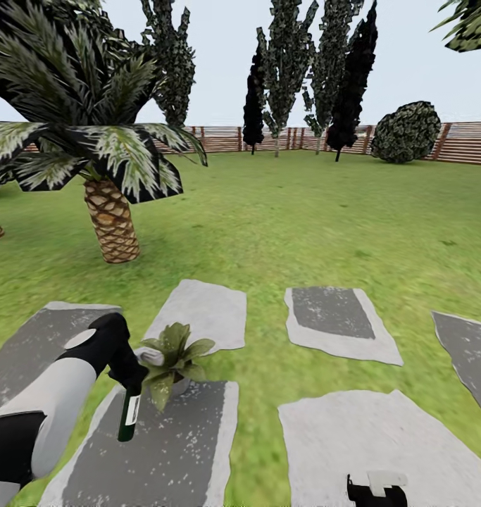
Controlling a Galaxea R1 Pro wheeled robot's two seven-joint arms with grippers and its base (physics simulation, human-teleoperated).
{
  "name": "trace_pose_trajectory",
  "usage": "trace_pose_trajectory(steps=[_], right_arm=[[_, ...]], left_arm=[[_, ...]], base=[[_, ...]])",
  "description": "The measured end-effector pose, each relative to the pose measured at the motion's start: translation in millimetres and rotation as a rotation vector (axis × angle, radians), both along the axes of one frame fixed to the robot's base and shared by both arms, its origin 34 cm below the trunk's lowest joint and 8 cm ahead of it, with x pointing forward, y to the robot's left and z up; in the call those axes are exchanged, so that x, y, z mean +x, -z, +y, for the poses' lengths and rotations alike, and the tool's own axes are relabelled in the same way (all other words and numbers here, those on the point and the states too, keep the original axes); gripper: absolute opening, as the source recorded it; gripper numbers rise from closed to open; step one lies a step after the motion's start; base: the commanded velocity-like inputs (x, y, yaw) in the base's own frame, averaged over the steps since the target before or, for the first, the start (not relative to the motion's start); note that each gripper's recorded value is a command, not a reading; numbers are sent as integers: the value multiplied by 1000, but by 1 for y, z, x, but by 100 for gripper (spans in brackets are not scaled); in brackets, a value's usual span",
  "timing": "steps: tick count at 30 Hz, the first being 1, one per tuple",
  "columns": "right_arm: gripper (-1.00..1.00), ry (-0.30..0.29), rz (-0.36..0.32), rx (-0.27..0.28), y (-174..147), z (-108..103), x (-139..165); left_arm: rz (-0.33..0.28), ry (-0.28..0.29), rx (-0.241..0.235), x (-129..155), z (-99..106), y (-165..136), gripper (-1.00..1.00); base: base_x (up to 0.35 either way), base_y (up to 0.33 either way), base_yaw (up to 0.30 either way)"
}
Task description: Pick up the pesticide atomizer in the garden and spray insectifuge to fully cover both potted plants in the garden.
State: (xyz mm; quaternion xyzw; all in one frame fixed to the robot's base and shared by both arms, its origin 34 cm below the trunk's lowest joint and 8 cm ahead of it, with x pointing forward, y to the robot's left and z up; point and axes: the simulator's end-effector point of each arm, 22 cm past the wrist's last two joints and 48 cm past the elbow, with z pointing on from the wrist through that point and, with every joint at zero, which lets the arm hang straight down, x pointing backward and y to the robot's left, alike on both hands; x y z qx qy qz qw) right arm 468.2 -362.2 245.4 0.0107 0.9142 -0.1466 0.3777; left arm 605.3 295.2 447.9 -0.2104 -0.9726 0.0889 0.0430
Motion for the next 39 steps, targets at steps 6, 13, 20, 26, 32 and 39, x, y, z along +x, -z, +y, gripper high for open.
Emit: trace_pose_trajectory(steps=[6,13,20,26,32,39], right_arm=[[100,0,-1,1,0,1,0],[100,1,0,3,0,2,0],[100,0,-1,3,0,3,0],[100,0,0,4,0,3,0],[100,1,5,4,2,3,-1],[100,2,12,6,5,4,-3]], left_arm=[[2,0,-3,-1,-2,1,-100],[8,-1,-8,-4,-5,3,-100],[13,-3,-10,-7,-5,6,-100],[14,-2,-6,-7,-3,7,-100],[19,0,0,-9,-2,10,-100],[26,-1,1,-9,-1,14,-100]], base=[[38,-274,6],[134,-269,211],[189,-238,276],[198,-231,276],[177,-240,248],[34,-284,194]])
